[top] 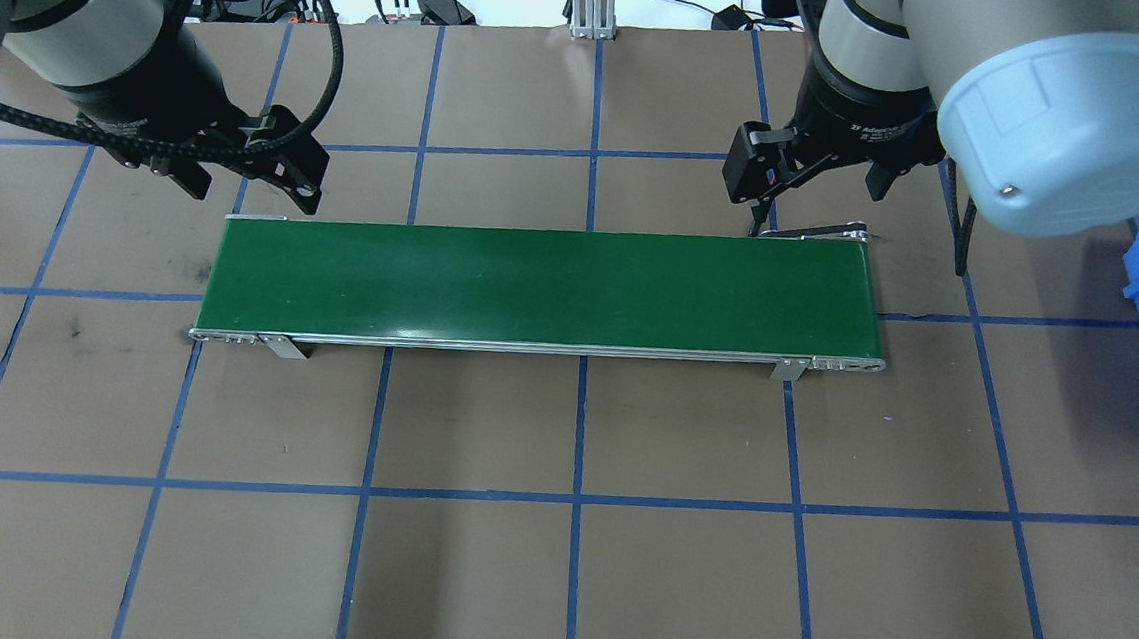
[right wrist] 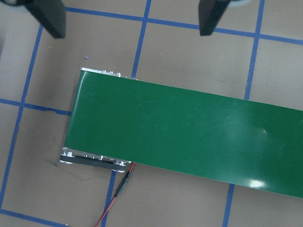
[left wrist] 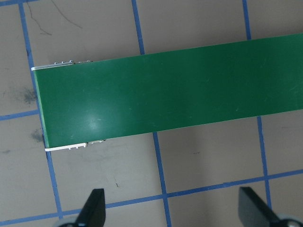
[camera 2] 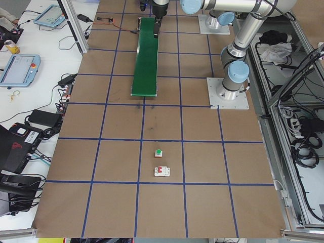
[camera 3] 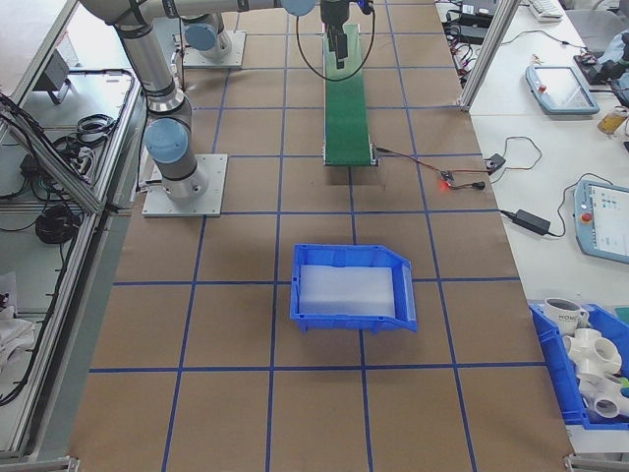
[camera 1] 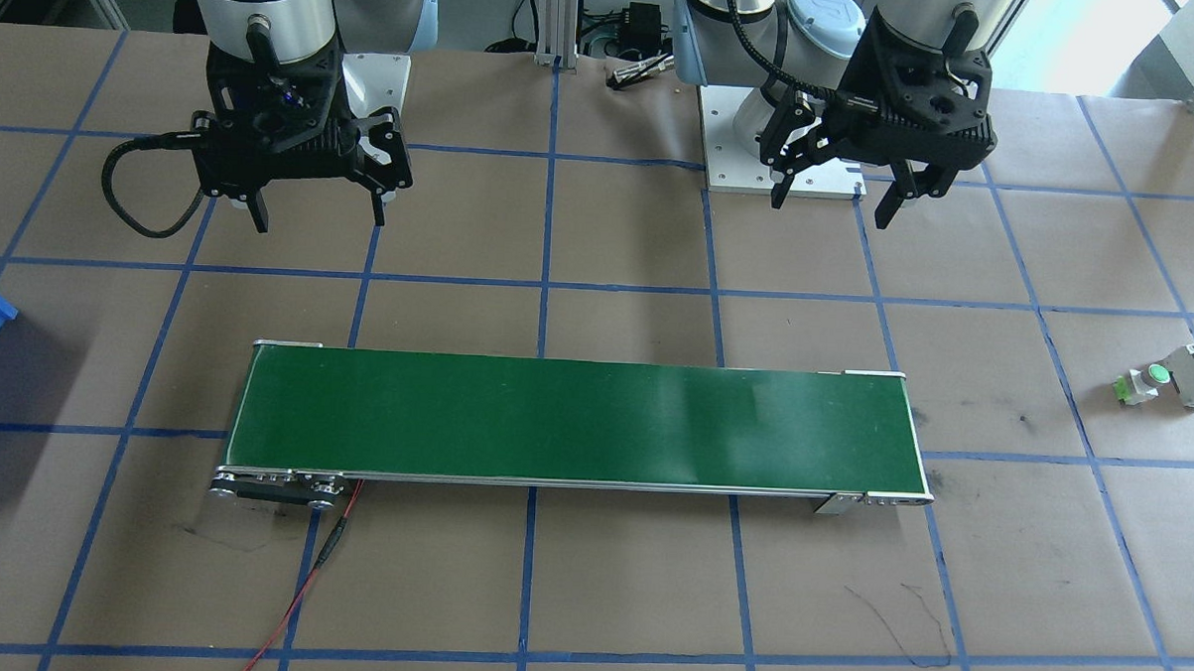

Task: Move button from left to right

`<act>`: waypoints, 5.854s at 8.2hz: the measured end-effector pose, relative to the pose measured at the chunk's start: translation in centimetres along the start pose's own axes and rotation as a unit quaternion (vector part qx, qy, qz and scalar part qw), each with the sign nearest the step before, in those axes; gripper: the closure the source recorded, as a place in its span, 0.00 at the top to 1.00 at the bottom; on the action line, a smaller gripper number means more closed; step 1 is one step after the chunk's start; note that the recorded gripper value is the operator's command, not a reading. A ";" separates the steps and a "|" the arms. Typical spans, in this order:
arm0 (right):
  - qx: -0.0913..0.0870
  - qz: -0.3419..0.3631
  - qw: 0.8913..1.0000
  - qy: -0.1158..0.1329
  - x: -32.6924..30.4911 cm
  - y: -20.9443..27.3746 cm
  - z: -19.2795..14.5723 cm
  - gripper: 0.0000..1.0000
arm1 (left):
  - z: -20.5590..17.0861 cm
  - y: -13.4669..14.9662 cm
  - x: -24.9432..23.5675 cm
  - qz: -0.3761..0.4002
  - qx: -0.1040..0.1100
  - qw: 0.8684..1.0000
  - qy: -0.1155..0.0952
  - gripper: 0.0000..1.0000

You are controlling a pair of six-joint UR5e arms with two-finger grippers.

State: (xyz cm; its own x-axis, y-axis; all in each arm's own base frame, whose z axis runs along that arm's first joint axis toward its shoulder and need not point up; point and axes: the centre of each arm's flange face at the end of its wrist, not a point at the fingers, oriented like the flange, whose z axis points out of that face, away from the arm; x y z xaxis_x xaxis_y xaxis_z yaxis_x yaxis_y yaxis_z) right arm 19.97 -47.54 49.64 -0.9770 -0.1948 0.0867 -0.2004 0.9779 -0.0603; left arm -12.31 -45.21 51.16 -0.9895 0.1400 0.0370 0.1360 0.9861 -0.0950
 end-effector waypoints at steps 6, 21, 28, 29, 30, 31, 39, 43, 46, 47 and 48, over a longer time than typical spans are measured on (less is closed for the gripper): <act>0.021 0.011 1.000 -0.005 0.0 0.4 -1.2 1.00 | 7.2 1.5 -18.0 -0.011 -0.043 0.999 0.013 1.00; 0.030 0.010 0.999 -0.022 -0.5 -0.7 -0.3 1.00 | 23.6 8.3 -53.6 0.005 -0.094 0.995 -0.035 1.00; 0.028 0.012 0.999 -0.015 -0.4 -0.7 -0.3 1.00 | 27.8 8.3 -55.2 -0.026 -0.118 0.992 -0.026 1.00; 0.027 0.011 0.999 -0.015 -0.4 -0.7 -0.2 1.00 | 28.4 8.2 -55.4 -0.025 -0.116 0.993 -0.028 1.00; 0.026 0.010 1.000 -0.014 -0.4 -0.6 -0.1 1.00 | 28.6 8.1 -55.6 -0.025 -0.114 0.993 -0.031 1.00; 0.025 0.009 1.000 -0.014 -0.4 -0.6 0.0 1.00 | 28.8 8.1 -55.6 -0.026 -0.113 0.993 -0.033 1.00; 0.024 0.008 1.000 -0.013 -0.4 -0.6 0.1 1.00 | 29.0 8.1 -55.5 -0.033 -0.110 0.993 -0.030 0.00; 0.023 0.005 1.000 -0.012 -0.4 -0.6 0.1 1.00 | 22.7 4.1 -50.3 0.011 -0.093 0.994 -0.054 0.00; 0.024 0.005 1.000 -0.004 -0.2 -0.7 0.1 1.00 | 16.9 -1.7 -39.2 0.067 -0.065 0.994 -0.056 0.00; 0.023 0.005 1.000 0.013 0.1 -0.6 0.1 1.00 | 15.5 -3.4 -35.0 0.083 -0.053 0.994 -0.057 0.00; 0.023 0.005 0.999 0.028 0.4 -0.6 0.0 1.00 | 14.8 -4.8 -31.5 0.088 -0.041 0.994 -0.053 0.00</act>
State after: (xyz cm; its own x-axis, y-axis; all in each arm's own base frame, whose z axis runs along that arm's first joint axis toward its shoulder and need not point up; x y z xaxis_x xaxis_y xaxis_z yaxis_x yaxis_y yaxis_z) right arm 19.65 -48.20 49.69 -0.9737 -0.1783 0.1421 -0.1942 0.9751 -0.1068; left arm 17.50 -55.63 35.73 -0.9492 0.3049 -0.0778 0.3064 0.9519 -0.0087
